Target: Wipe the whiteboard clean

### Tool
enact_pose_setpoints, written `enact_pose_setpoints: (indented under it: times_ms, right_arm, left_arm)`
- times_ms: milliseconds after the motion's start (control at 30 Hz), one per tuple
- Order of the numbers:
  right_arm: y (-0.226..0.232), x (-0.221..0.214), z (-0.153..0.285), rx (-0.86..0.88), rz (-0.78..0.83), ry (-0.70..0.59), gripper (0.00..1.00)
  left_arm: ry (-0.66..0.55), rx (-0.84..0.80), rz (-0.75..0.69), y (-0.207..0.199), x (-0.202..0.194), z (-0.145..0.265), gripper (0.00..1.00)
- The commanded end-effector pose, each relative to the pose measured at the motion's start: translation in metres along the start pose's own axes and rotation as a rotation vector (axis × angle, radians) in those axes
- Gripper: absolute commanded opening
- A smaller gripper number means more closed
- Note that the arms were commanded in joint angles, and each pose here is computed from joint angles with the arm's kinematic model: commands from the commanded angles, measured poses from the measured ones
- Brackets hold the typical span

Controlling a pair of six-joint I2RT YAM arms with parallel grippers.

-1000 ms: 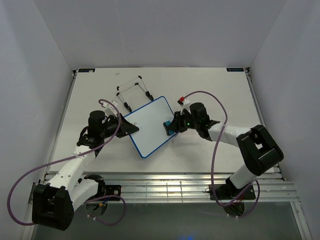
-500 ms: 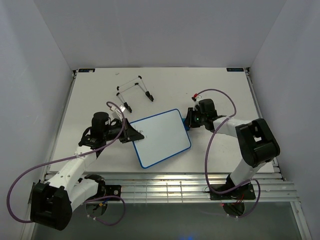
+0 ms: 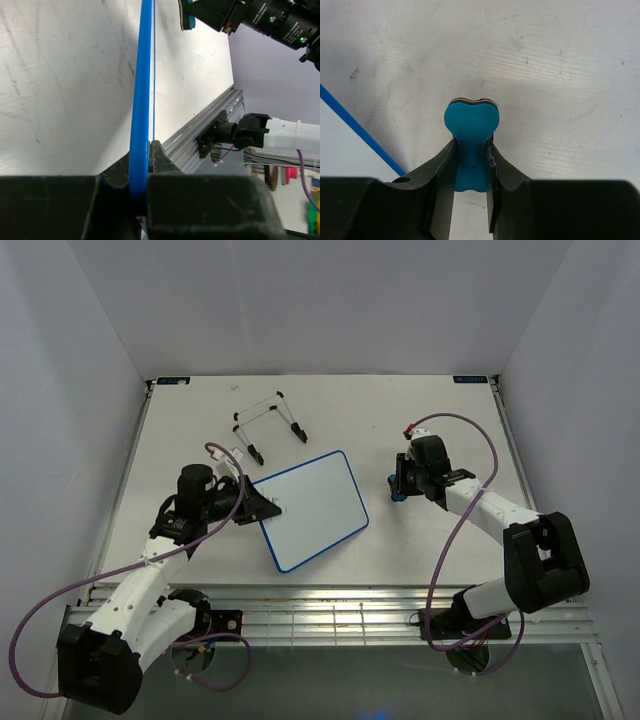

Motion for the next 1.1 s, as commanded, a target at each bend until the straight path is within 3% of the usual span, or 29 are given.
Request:
enact_pose_setpoints:
  times_ms: [0, 167, 300, 367, 600, 733, 867, 1067]
  right_arm:
    - [-0.011, -0.018, -0.004, -0.034, 0.023, 0.056, 0.25]
    - [-0.011, -0.035, -0.018, -0.043, 0.014, 0.101, 0.34]
    - [-0.005, -0.032, -0.016, -0.044, 0.007, 0.092, 0.62]
    - [-0.002, -0.025, -0.009, -0.034, -0.002, 0.068, 0.69]
    - [0.014, 0.01, 0.029, 0.017, 0.019, -0.037, 0.71]
    - [0.06, 0.038, 0.073, 0.283, 0.151, -0.133, 0.74]
    - [0.123, 0.037, 0.131, 0.701, 0.337, -0.112, 0.77]
    - [0.112, 0.05, 0.15, 0.61, 0.318, -0.13, 0.83]
  left_arm:
    - [-0.05, 0.03, -0.12, -0.002, 0.021, 0.004, 0.0]
    - [-0.058, -0.01, -0.24, -0.013, 0.034, 0.008, 0.0]
    - [-0.06, -0.05, -0.343, -0.02, 0.037, 0.011, 0.0]
    - [-0.061, -0.057, -0.368, -0.021, 0.037, 0.012, 0.0]
    - [-0.073, -0.113, -0.483, -0.027, 0.032, 0.016, 0.0]
    - [-0.081, -0.19, -0.524, -0.038, 0.029, 0.018, 0.0]
    - [-0.11, -0.281, -0.588, -0.054, 0.028, 0.024, 0.0]
    - [-0.185, -0.464, -0.709, -0.096, 0.035, 0.046, 0.0]
Point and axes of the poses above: each gripper's point midway between its finger pads, its own z axis back along the fingers, its own y axis along the line the jaws close on, x = y × z, the point moved 1 cm from there along z, back along the fingers, and after that the axes turned 11 degrees about -z, right-handed, at the moved point
